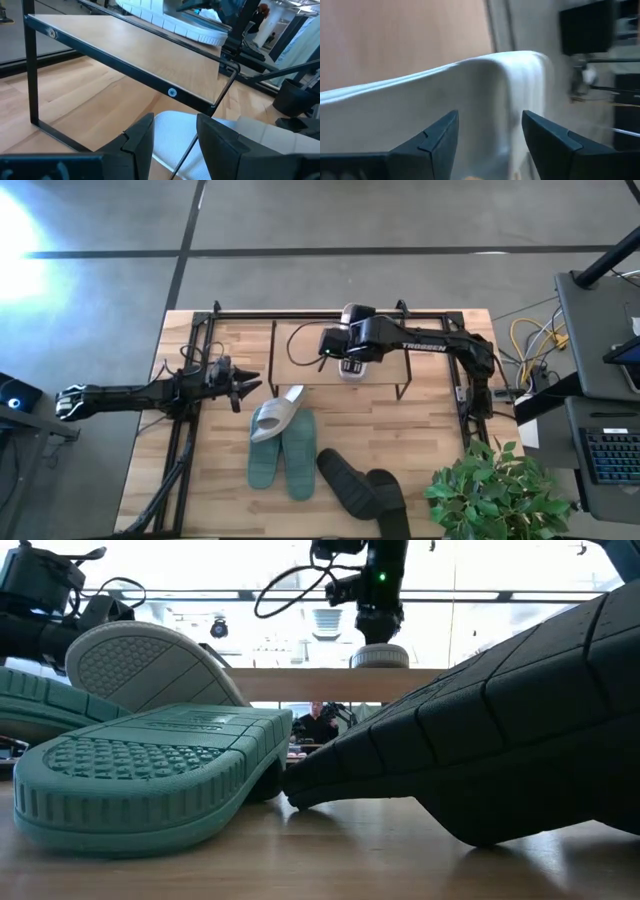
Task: Pick and place slides into the shelf
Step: Put the right gray slide on the shelf
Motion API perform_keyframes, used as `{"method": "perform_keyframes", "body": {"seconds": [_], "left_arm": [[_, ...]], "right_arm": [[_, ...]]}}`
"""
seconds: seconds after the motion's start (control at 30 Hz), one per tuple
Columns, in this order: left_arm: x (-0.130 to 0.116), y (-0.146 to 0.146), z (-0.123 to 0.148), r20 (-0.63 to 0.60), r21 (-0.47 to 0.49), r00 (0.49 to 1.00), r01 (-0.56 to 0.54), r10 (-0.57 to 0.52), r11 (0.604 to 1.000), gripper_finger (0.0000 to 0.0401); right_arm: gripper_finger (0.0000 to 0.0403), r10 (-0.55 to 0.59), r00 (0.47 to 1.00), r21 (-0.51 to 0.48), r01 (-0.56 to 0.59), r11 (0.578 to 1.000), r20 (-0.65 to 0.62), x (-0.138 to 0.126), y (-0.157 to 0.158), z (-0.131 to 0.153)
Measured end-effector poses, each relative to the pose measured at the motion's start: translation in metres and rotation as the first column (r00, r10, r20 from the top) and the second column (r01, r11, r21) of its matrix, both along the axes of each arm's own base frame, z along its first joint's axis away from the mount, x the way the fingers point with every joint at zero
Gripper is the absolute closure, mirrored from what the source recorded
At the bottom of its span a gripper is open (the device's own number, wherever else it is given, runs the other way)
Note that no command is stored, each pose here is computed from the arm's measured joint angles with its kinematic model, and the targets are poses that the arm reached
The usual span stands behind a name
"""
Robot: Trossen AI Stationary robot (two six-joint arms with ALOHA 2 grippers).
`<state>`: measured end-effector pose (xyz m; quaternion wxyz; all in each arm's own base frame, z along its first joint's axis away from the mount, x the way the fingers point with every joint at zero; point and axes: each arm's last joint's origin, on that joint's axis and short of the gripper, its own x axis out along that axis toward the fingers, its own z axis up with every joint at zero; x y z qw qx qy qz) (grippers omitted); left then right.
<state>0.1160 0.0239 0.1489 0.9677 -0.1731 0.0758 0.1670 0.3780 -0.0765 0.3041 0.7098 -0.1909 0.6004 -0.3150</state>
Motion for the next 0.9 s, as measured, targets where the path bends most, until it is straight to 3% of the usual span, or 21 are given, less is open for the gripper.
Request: {"method": "perform_keyframes", "body": {"seconds": [0.1, 0.3, 0.6, 0.9], "left_arm": [[0.000, 0.000, 0.000, -0.001, 0.000, 1.000, 0.000, 0.000, 1.000, 0.0267], [0.000, 0.000, 0.000, -0.001, -0.001, 1.000, 0.000, 0.000, 1.000, 0.0267], [0.000, 0.000, 0.000, -0.001, 0.000, 1.000, 0.000, 0.000, 1.000, 0.0267], [0.000, 0.000, 0.000, 0.000, 0.000, 1.000, 0.000, 0.000, 1.000, 0.0267]], "right_arm": [[0.0193, -0.013, 1.000, -0.069, 0.012, 0.998, -0.016, 0.000, -0.005, -0.006], [0.0221, -0.074, 0.997, -0.063, 0.072, 0.995, -0.026, -0.005, -0.019, -0.015], [0.0379, -0.068, 0.995, -0.070, 0.063, 0.996, -0.074, -0.011, -0.026, -0.018], [0.0390, -0.129, 0.986, -0.118, 0.116, 0.986, -0.107, -0.056, -0.006, 0.017]]}}
